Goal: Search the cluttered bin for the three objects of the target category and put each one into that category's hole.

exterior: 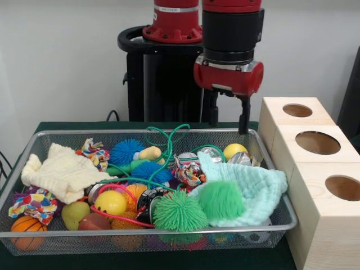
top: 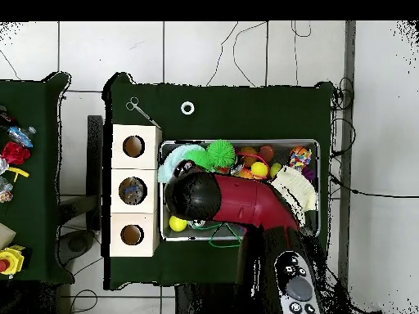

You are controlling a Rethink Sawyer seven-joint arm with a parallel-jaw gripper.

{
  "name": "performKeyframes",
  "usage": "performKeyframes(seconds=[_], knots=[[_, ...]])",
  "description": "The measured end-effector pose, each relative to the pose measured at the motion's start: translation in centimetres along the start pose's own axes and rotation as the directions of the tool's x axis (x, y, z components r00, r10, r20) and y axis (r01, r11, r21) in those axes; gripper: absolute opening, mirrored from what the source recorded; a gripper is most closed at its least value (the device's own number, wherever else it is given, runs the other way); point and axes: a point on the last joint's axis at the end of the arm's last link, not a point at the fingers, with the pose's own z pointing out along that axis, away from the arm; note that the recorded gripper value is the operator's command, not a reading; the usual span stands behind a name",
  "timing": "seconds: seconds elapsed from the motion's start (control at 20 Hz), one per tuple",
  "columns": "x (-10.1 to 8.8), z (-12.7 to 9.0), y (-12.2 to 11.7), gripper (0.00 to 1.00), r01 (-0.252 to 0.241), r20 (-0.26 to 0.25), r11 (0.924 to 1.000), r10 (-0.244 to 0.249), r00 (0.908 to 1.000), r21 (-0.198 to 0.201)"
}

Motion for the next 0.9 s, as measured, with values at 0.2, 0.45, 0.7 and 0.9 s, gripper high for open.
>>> performKeyframes(seconds=[0.2,0.45,0.7,0.9], knots=[[-0.1,-0.1,-0.3,1.00,-0.016,-0.001,0.9999,0.016,0.9999,0.002],[-1.6,-0.2,-3.5,1.00,-0.072,0.001,0.9972,0.072,0.9974,0.022],[-2.9,-0.2,-7.7,1.00,-0.131,-0.001,0.9904,0.131,0.9914,0.045],[-3.7,0.4,-12.9,1.00,-0.162,0.001,0.9833,0.163,0.9867,0.083]])
